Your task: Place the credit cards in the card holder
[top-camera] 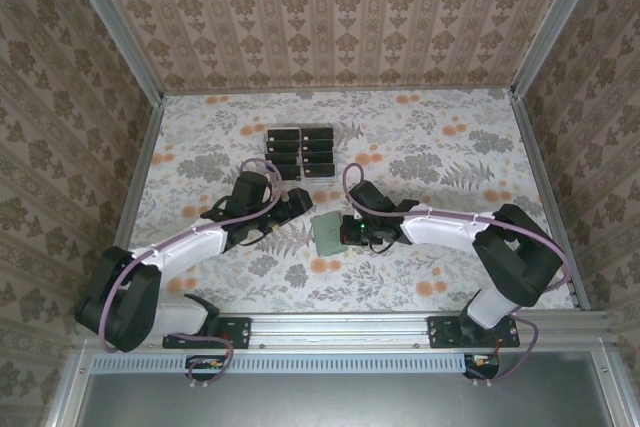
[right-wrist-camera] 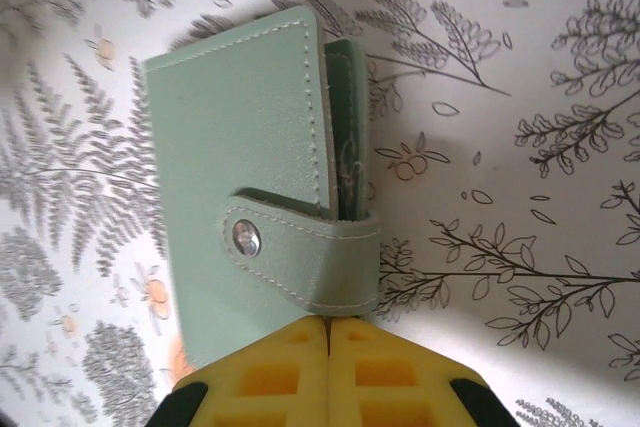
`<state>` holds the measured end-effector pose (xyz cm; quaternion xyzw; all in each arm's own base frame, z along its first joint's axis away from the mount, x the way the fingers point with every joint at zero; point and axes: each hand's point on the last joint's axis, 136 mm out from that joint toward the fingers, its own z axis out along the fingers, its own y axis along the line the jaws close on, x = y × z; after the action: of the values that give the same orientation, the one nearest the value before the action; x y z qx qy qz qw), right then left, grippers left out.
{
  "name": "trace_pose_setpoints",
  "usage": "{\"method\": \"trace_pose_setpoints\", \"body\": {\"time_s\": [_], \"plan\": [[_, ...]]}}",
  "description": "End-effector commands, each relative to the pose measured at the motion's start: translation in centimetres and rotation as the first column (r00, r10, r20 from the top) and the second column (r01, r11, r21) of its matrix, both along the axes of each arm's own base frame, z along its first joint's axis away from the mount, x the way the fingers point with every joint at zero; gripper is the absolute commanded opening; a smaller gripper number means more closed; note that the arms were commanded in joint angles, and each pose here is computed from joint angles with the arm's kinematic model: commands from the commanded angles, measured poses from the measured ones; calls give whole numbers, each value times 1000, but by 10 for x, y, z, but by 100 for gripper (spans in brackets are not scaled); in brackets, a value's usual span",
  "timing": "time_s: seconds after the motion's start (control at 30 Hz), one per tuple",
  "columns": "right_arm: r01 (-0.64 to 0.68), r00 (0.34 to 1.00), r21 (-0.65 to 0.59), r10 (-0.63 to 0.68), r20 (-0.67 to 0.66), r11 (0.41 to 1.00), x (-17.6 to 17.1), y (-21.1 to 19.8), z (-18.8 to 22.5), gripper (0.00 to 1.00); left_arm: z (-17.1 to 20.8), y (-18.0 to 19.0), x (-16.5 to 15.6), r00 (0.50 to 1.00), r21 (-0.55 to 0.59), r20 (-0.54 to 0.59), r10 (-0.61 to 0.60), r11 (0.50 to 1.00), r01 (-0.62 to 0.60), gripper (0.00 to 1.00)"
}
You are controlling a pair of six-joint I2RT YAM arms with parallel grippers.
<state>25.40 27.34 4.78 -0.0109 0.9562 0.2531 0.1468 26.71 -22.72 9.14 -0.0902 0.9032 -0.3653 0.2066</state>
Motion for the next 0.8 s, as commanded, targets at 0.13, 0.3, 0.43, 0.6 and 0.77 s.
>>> {"method": "trace_pose_setpoints", "body": {"time_s": [0.13,0.3,0.43,0.6,0.77], "plan": [[9,999,105,-14,49,994,5,5,44,0,12,-13,10,1000,-65,28,12,998,-10,100],[15,996,167,-28,80,986,7,8,68,0,17,-17,17,998,-107,45,40,994,-35,100],[15,993,237,-41,107,971,8,12,92,0,23,-22,23,996,-146,63,56,988,-46,100],[18,989,303,-62,135,953,11,16,117,0,33,-28,31,993,-221,83,87,973,-67,100],[13,981,377,-84,175,926,17,21,150,0,56,-37,41,986,-350,105,128,933,-84,100]]}}
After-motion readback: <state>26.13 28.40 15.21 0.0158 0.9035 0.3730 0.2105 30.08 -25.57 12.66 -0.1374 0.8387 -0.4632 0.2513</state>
